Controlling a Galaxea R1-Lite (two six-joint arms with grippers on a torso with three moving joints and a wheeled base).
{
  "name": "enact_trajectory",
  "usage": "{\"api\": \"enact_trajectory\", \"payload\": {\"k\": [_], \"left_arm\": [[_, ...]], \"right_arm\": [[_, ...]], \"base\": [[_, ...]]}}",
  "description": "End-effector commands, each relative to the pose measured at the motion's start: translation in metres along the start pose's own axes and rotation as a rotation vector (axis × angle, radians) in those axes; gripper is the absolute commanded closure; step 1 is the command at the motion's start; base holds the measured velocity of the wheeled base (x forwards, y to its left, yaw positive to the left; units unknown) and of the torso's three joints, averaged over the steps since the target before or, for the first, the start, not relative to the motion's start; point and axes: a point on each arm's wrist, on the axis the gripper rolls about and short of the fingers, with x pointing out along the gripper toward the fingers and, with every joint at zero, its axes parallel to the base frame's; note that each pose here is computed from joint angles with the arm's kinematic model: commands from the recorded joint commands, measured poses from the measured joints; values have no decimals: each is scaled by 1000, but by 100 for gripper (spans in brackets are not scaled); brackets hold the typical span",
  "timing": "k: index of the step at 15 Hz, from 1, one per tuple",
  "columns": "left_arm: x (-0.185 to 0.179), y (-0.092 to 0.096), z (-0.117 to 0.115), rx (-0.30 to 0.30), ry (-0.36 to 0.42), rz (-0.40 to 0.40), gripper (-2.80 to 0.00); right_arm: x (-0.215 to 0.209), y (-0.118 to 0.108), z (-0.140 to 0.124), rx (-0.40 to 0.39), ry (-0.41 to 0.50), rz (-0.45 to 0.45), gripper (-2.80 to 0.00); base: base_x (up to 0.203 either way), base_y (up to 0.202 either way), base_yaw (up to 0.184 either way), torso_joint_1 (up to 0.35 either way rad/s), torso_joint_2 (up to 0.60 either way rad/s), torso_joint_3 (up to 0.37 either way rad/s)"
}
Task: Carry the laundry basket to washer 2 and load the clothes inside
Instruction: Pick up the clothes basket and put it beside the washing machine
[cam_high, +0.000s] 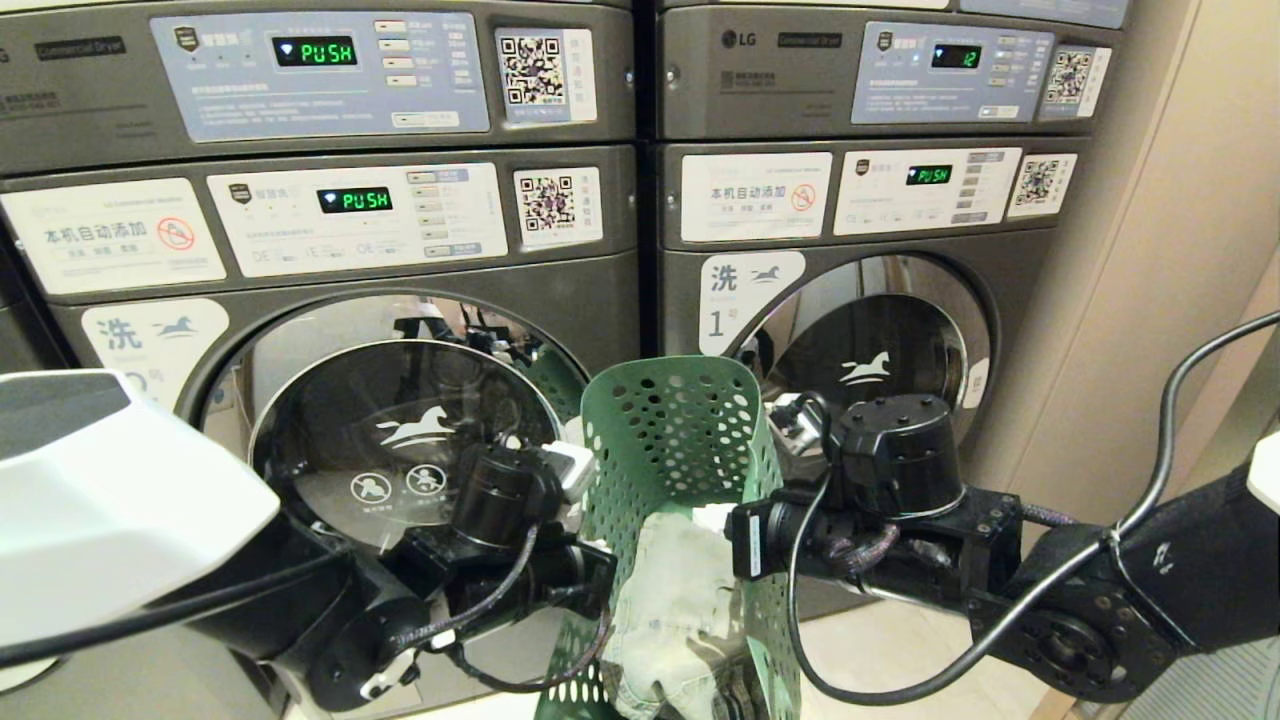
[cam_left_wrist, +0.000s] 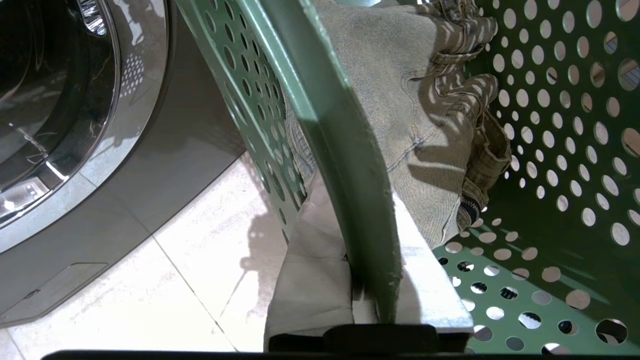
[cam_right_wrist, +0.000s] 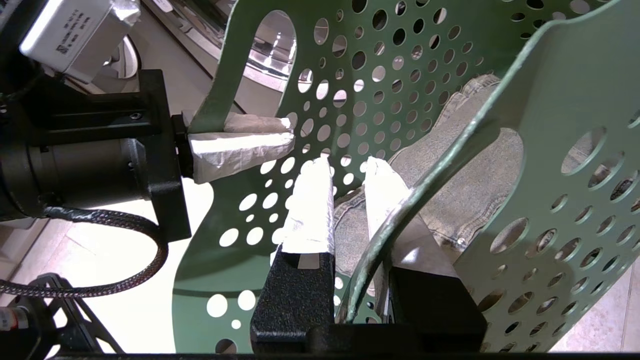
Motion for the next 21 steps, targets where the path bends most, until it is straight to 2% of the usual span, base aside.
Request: {"api": "enact_trajectory", "payload": {"k": [1, 12, 14, 18, 21], "left_arm": [[0, 0, 0, -2, -1, 1, 0], [2, -2, 0, 3, 1, -21, 0], [2, -4, -1, 7, 4, -27, 0], [9, -15, 0, 23, 1, -52, 0], [10, -33, -5, 53, 16, -95, 0]], "right_arm": [[0, -1, 0, 2, -2, -2, 0], [0, -2, -2, -15, -1, -23, 0], [-2, -4, -7, -15, 8, -49, 0], [-6, -9, -15, -15, 22, -114, 0], [-9, -15, -22, -21, 35, -166, 0]], "base": [[0, 0, 0, 0, 0, 0], [0, 0, 0, 0, 0, 0], [0, 0, 0, 2, 5, -69], [0, 0, 0, 2, 2, -175], [0, 0, 0, 3, -2, -199]]}}
